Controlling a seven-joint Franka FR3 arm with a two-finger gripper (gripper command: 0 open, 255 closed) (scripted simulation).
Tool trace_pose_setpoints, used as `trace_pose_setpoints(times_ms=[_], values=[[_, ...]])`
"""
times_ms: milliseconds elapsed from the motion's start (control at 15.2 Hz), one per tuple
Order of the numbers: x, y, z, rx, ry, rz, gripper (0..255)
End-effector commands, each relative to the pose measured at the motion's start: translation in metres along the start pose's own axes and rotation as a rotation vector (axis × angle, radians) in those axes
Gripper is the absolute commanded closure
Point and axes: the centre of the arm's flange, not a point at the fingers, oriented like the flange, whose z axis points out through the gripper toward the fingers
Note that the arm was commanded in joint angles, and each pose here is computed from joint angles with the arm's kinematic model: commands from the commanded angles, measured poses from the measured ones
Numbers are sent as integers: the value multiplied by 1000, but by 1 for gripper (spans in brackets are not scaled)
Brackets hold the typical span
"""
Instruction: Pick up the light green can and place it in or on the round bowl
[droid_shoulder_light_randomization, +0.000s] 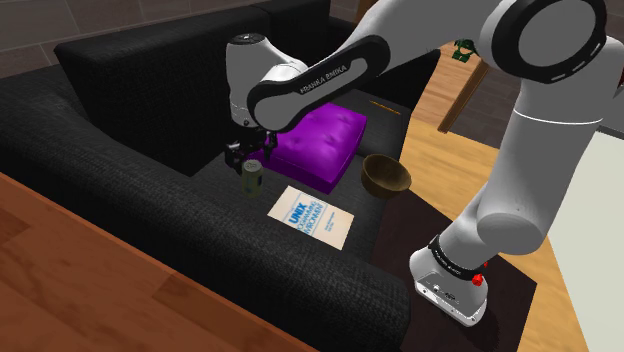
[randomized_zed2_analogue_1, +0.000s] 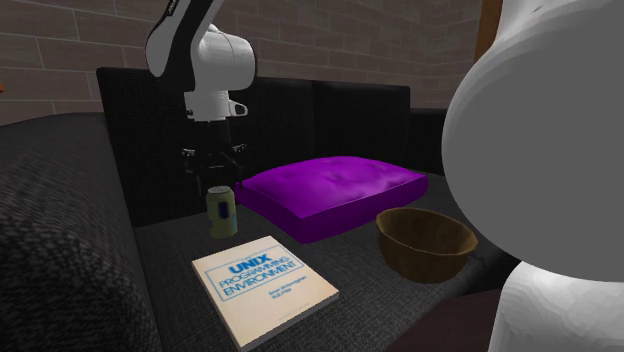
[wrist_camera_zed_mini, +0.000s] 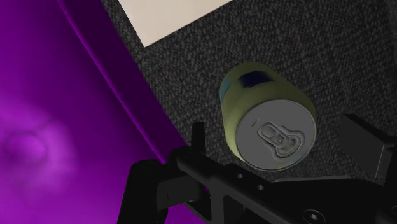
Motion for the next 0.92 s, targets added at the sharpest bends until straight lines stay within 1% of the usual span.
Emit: trace_pose_setpoints(times_ms=[0, 66, 594, 660, 858], values=[[0, -1, 10, 0, 0, 0, 0], [0, -1, 19, 0, 0, 0, 0], [0, -1, 18, 0, 0, 0, 0], [0, -1, 18, 0, 0, 0, 255], [0, -1, 18, 0, 0, 0, 255]])
